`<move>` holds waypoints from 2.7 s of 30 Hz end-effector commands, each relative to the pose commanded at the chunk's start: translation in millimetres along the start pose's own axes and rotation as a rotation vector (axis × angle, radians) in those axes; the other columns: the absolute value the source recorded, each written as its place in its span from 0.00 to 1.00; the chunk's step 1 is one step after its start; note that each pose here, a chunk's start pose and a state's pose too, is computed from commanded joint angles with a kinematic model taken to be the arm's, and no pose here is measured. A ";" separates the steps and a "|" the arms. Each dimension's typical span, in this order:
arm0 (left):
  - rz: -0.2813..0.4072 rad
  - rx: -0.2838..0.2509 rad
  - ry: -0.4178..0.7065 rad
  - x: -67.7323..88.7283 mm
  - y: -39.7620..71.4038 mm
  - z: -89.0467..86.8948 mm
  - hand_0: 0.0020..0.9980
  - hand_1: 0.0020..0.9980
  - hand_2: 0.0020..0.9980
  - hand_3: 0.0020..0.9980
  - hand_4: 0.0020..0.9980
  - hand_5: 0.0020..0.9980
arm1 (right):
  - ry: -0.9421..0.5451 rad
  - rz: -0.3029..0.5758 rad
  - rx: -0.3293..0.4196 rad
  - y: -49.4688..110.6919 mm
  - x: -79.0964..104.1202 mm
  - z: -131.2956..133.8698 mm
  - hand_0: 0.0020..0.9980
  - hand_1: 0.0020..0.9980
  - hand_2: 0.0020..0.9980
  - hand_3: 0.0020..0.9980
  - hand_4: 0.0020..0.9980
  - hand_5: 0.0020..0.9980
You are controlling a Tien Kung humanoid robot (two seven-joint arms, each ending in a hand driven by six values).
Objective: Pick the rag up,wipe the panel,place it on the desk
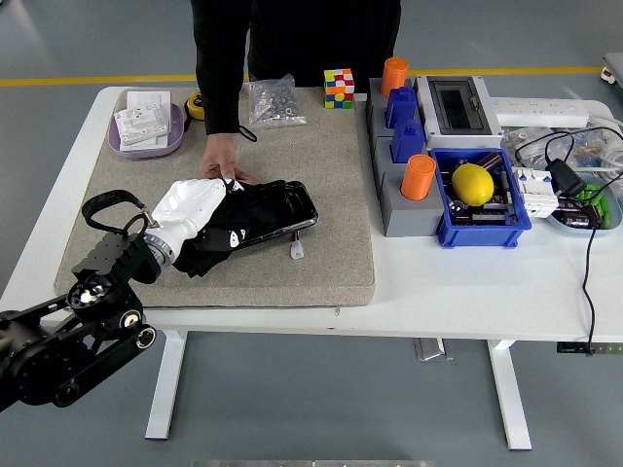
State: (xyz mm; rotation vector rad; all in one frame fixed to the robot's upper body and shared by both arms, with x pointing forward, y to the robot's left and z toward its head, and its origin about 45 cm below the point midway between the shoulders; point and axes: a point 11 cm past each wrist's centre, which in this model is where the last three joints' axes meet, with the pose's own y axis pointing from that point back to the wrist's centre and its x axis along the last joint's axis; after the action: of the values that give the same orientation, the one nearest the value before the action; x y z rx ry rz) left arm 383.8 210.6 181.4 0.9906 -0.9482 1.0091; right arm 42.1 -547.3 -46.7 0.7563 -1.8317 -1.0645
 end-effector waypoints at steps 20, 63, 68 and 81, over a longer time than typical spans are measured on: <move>-0.025 -0.059 0.030 -6.6 -26.2 43.4 0.22 0.12 0.44 0.29 0.00 0.00 | 0.019 -0.008 0.014 0.6 -4.8 -7.9 0.69 0.46 0.64 0.62 1.00 0.70; -0.046 -0.030 0.044 -19.5 -39.3 51.3 0.22 0.12 0.44 0.30 0.00 0.00 | 0.023 -0.005 0.009 0.3 -3.5 -4.7 0.69 0.46 0.64 0.62 1.00 0.70; -0.034 -0.018 0.043 -16.1 -35.6 42.3 0.22 0.12 0.44 0.29 0.00 0.00 | 0.018 -0.004 0.008 0.0 -3.9 -2.5 0.69 0.46 0.64 0.62 1.00 0.70; -0.017 0.028 0.036 -13.2 -27.0 16.8 0.22 0.12 0.44 0.29 0.00 0.00 | 0.013 -0.001 0.001 -0.4 -2.3 2.8 0.69 0.46 0.64 0.62 1.00 0.70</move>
State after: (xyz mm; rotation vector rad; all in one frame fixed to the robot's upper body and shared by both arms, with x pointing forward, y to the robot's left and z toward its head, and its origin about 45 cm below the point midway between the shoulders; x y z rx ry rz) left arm 403.5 185.8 167.9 0.9995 -0.8966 1.0249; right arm 40.6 -544.6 -48.7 0.7629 -1.8208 -1.0574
